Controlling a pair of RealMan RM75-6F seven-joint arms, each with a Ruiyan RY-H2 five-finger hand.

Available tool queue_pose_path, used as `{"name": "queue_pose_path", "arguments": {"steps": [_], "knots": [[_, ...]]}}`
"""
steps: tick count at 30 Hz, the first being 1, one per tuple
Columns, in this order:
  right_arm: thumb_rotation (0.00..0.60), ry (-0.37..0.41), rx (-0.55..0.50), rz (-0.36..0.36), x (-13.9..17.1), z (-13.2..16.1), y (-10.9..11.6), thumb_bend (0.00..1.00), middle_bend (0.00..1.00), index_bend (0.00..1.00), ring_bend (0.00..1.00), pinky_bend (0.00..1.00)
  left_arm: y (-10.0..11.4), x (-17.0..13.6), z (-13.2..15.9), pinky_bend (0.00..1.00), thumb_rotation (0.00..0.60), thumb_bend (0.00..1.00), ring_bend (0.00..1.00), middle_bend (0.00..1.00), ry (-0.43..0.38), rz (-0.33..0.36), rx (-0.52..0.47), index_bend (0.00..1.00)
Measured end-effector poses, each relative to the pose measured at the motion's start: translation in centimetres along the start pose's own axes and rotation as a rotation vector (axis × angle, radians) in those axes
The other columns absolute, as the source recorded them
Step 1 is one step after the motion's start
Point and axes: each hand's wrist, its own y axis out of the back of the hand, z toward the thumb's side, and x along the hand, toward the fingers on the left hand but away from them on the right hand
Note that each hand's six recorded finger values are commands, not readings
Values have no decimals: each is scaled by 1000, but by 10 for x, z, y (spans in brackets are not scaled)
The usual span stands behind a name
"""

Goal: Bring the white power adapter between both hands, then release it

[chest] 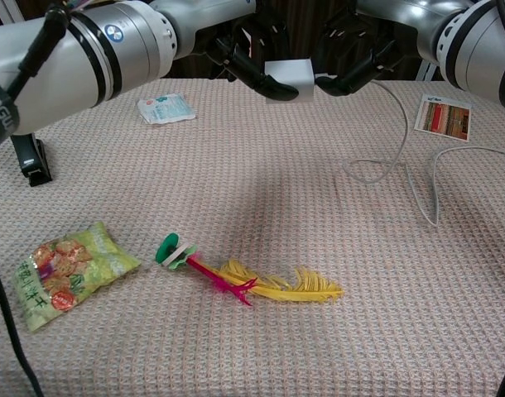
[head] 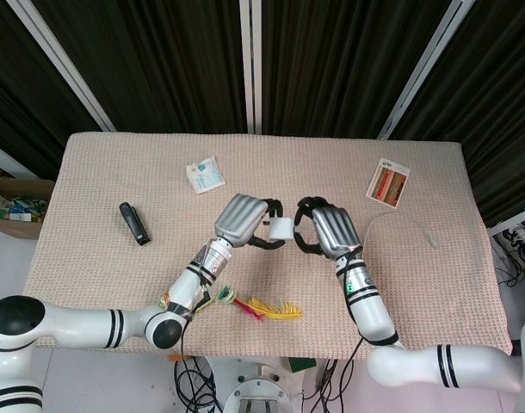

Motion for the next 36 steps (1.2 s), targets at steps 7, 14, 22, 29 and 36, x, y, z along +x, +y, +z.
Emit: {"name": "queue_pose_path", "arguments": {"steps": [7, 14, 22, 29, 36], "knots": [[600, -1, -3, 10, -1, 1, -2, 426, 299, 562, 199, 422, 1, 1, 0, 750, 468, 283, 689, 526, -3, -2, 0, 556], [600, -7, -7, 9, -2, 0, -3, 439, 315, 632, 199, 422, 2, 2, -2, 750, 466, 284, 688, 526, 1, -1, -2, 556], [600, -27, 14, -7, 2, -11, 2, 439, 322, 645, 199, 422, 1, 1, -13, 751, 465, 284, 688, 525, 21, -7, 9, 556], [600, -67, 35, -26, 4, -31, 13, 440, 321, 646, 199, 422, -9, 4, -46, 748, 466, 286, 677, 511, 86, -20, 71, 555], [600, -102, 25, 13, -8, -46, 9, 436, 258, 428, 185, 379, -27, 12, -97, 558, 592, 155, 407, 359, 200, -51, 198, 336]]}}
